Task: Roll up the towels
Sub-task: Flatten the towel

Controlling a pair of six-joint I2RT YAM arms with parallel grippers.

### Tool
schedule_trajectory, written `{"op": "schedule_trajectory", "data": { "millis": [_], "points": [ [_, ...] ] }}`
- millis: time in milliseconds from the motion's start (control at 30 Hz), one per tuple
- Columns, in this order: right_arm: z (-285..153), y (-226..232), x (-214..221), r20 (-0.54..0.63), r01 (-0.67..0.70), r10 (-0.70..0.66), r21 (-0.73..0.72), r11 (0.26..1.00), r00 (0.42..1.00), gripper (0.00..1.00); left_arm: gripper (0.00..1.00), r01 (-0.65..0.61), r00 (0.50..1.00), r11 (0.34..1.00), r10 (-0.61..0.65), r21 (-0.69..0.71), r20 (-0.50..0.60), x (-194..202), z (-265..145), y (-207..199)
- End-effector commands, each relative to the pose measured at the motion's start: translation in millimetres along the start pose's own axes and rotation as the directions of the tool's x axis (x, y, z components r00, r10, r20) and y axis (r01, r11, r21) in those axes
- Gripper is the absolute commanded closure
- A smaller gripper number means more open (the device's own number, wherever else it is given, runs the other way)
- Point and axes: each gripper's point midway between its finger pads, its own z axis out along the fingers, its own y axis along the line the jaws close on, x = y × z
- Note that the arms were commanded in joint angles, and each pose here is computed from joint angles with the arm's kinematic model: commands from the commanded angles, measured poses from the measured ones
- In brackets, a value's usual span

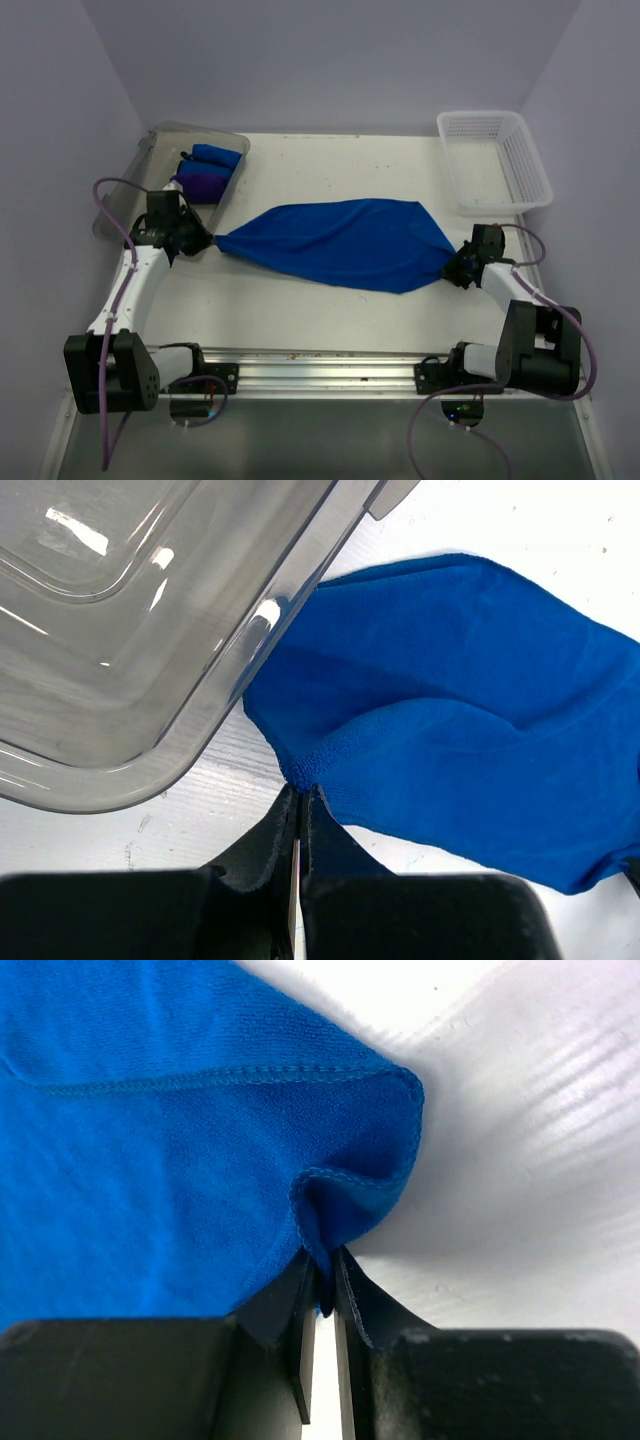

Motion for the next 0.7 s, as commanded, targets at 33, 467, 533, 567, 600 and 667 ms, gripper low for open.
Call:
{"op": "schedule_trajectory", "data": {
  "millis": [33,467,533,567,600,667],
  "points": [
    [-13.5,-10.3,3.4,0.010,0.007,-0.007,0.046,0.999,1.000,0.85,1.00,0.005,0.999,0.999,-0.007,0.036,0.051,-16.5,-5.5,-10.1],
    [-23.6,-21.7,-4.7,0.054,0.043,-0.049,0.107,0.993,0.997,0.82,1.00,-0.002,0.999,0.999,0.000,0.042,0.054,-16.5,-7.4,-11.4],
    [-22.5,-22.2,-5.1,0.056,0.043,-0.049,0.110,0.993,0.997,0.85,1.00,-0.002,0.999,0.999,0.000,0.040,0.054,-16.7,-7.1,-10.8],
    [-22.4,-21.7,-4.7,0.054,0.043,-0.049,0.108,0.993,0.997,0.88,1.00,-0.003,0.999,0.999,0.001,0.040,0.054,-16.7,-7.1,-10.7],
    [-22.6,-21.5,-5.9,0.058,0.041,-0.048,0.108,0.993,0.997,0.89,1.00,-0.005,0.999,0.999,0.003,0.040,0.054,-16.5,-6.8,-10.5],
    [-22.3,-21.9,-6.3,0.060,0.041,-0.048,0.110,0.993,0.997,0.96,1.00,-0.005,0.999,0.999,0.003,0.040,0.053,-16.0,-7.2,-10.3]
  ]
}}
